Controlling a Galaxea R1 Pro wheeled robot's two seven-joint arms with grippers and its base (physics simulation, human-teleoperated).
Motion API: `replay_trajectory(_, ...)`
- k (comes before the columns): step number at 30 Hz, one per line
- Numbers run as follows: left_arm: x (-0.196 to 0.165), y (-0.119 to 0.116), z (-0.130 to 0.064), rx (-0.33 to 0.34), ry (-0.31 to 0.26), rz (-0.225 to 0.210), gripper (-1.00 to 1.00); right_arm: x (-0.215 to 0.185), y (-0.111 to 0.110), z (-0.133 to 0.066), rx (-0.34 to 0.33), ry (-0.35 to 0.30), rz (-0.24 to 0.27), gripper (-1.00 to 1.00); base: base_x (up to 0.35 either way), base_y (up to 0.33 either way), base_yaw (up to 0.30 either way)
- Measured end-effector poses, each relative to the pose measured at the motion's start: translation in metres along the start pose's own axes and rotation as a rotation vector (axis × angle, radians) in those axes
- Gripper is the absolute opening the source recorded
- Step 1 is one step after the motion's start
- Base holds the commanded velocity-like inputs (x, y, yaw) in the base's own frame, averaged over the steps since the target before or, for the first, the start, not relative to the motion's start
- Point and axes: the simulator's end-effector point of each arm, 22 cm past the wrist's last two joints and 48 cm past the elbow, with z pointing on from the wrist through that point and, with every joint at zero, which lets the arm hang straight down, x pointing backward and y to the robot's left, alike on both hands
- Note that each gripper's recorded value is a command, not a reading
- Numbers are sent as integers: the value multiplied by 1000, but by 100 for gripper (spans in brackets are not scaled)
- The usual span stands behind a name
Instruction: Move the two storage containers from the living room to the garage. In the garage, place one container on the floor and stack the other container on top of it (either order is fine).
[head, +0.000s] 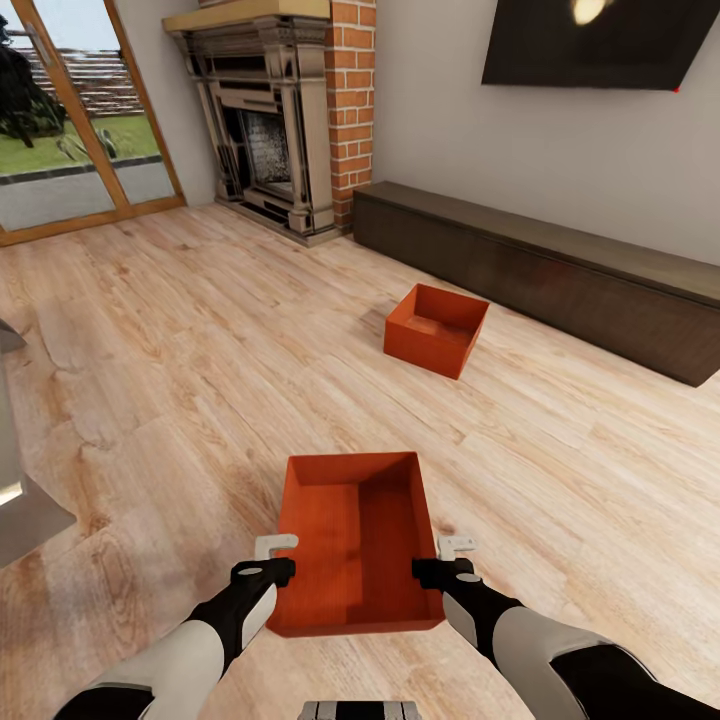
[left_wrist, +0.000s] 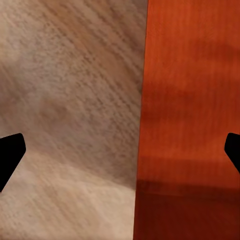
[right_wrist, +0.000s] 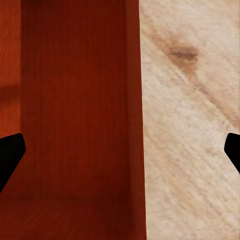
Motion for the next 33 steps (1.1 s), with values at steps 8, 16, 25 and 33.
replay_trajectory(8,8,-1,11,0,0,0,100,9,0,10,0,0,1,100,0,0,0)
replay_trajectory(16,10,-1,12,-1,0,0,100,11,0,12,0,0,1,100,0,0,0)
replay_trajectory(25,17,-2,21,0,-1,1,100,18,-1,20,2,0,3,100,0,0,0)
replay_trajectory(33,17,-2,21,0,-1,1,100,20,-1,20,2,3,-2,100,0,0,0)
